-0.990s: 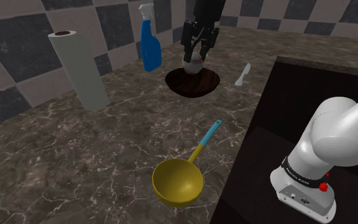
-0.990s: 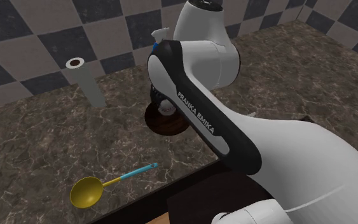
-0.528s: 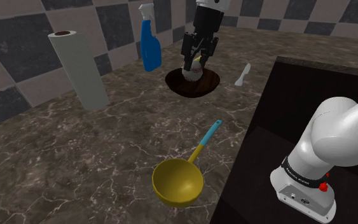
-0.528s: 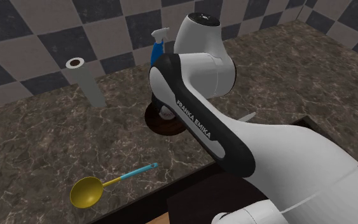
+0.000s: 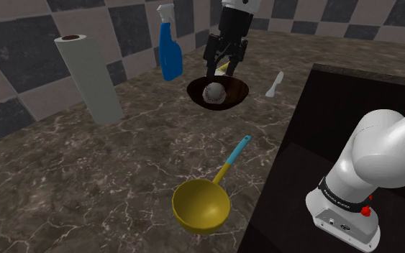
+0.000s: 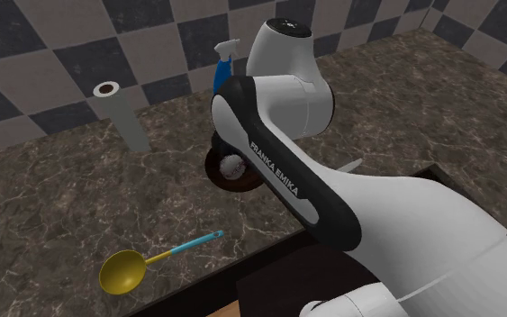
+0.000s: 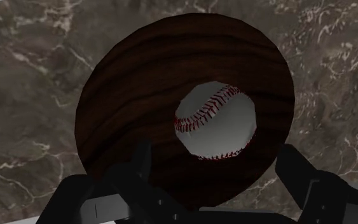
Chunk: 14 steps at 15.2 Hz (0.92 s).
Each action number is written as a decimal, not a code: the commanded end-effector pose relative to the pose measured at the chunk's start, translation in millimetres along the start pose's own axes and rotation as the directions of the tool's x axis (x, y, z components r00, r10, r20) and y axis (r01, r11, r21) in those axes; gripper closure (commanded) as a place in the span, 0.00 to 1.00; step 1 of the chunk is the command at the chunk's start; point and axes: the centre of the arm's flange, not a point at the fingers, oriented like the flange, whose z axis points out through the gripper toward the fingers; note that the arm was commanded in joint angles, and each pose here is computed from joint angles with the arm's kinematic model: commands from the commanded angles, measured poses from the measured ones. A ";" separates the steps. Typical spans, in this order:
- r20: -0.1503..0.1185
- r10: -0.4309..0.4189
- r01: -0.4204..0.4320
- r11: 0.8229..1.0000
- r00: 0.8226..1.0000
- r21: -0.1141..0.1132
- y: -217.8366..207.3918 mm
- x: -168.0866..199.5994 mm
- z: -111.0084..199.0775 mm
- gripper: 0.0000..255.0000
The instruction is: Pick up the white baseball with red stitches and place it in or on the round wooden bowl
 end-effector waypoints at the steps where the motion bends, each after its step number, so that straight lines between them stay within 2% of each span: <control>1: 0.000 0.000 0.000 1.000 1.000 0.000 0.0 0.0 0.0 0.00; 2: 0.000 0.000 0.000 1.000 1.000 0.000 0.0 0.0 0.0 0.00; 6: 0.000 0.000 0.000 1.000 1.000 0.000 0.0 0.0 -50.0 0.00; 14: 0.000 0.000 0.000 1.000 1.000 0.000 0.0 0.0 -50.0 0.00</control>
